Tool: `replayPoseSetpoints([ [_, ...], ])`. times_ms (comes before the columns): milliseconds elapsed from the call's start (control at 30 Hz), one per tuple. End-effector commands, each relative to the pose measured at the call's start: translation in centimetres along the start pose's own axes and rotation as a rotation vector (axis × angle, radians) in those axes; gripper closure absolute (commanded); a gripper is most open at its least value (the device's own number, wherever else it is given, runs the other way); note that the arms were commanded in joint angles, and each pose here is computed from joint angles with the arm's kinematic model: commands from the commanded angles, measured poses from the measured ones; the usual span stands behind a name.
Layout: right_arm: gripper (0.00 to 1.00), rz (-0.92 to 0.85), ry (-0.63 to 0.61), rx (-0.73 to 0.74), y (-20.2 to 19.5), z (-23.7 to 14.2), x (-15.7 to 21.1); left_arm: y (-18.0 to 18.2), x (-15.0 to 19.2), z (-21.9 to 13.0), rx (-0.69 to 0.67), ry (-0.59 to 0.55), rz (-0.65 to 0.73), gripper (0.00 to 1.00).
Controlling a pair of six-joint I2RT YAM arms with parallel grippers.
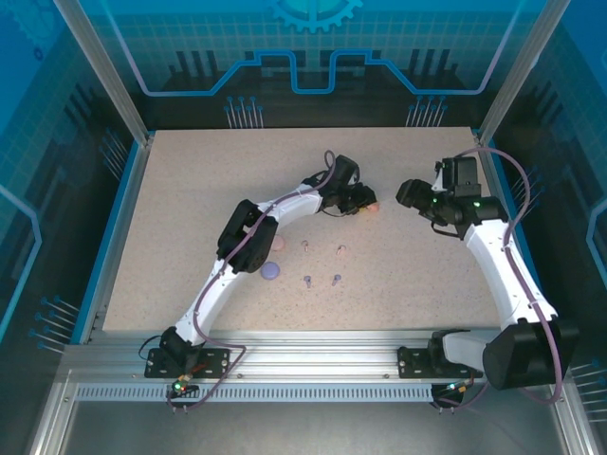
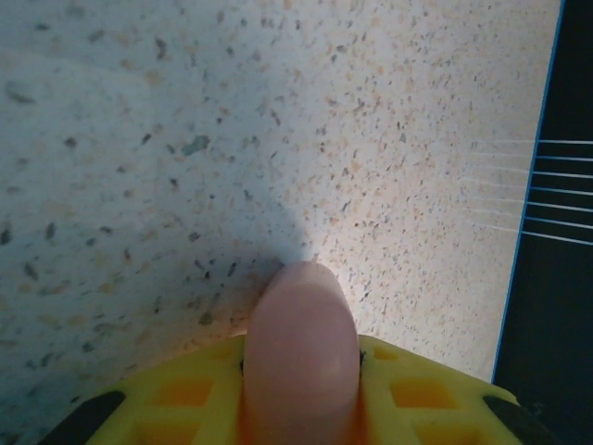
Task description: Insert wireless bluetooth earbuds into charging case
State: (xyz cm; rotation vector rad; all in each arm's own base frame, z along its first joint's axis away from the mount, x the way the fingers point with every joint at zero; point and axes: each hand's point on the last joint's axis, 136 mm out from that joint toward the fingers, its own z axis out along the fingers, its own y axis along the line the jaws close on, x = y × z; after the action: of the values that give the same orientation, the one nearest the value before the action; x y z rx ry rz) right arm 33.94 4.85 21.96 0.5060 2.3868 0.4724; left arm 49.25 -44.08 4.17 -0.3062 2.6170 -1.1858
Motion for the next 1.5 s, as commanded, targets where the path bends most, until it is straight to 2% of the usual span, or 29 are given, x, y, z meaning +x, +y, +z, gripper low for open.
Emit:
replayPoseSetpoints([
  [0, 0.25, -0.005, -0.024, -0.042, 0.4, -1.0, -0.3, 2.8, 0.2, 0.1, -0.107, 0.029, -0.051, 0.69],
  [100, 0.23, -0.014, -0.031, -0.051, 0.5, -1.5, -0.4, 3.5, -0.5, -0.5, -0.142, 0.018, -0.056, 0.63],
  [267, 0.15, -0.02, -0.042, -0.055, 0.4, -2.0, -0.4, 4.0, -1.7, -3.0, -0.213, -0.016, -0.014, 0.45],
  [400, 0.09, -0.013, -0.056, -0.064, 0.0, -2.4, -0.5, 3.8, -3.1, -6.1, -0.269, -0.058, 0.042, 0.29],
  [533, 0.01, -0.026, -0.068, -0.054, -0.3, -2.5, -0.5, 2.4, -4.4, -10.2, -0.302, -0.114, 0.126, 0.18],
  [867, 0.0, -0.048, -0.038, 0.068, -2.6, -2.0, 0.2, -1.1, -5.4, -20.6, -0.376, -0.29, 0.39, 0.08],
  [900, 0.0, -0.052, -0.032, 0.071, -2.7, -2.0, 0.4, -1.3, -5.3, -21.6, -0.378, -0.311, 0.408, 0.02],
  [1033, 0.0, -0.051, -0.01, 0.075, -2.9, -1.9, 1.3, -1.7, -5.2, -25.2, -0.397, -0.404, 0.456, 0.01],
  [1300, 0.0, -0.12, 0.033, 0.057, -0.8, -1.8, 3.8, 0.1, -4.8, -32.7, -0.484, -0.635, 0.421, 0.01],
  [1467, 0.0, -0.175, 0.071, 0.039, 1.7, -1.5, 5.8, 2.9, -4.1, -36.0, -0.419, -0.75, 0.315, 0.01],
])
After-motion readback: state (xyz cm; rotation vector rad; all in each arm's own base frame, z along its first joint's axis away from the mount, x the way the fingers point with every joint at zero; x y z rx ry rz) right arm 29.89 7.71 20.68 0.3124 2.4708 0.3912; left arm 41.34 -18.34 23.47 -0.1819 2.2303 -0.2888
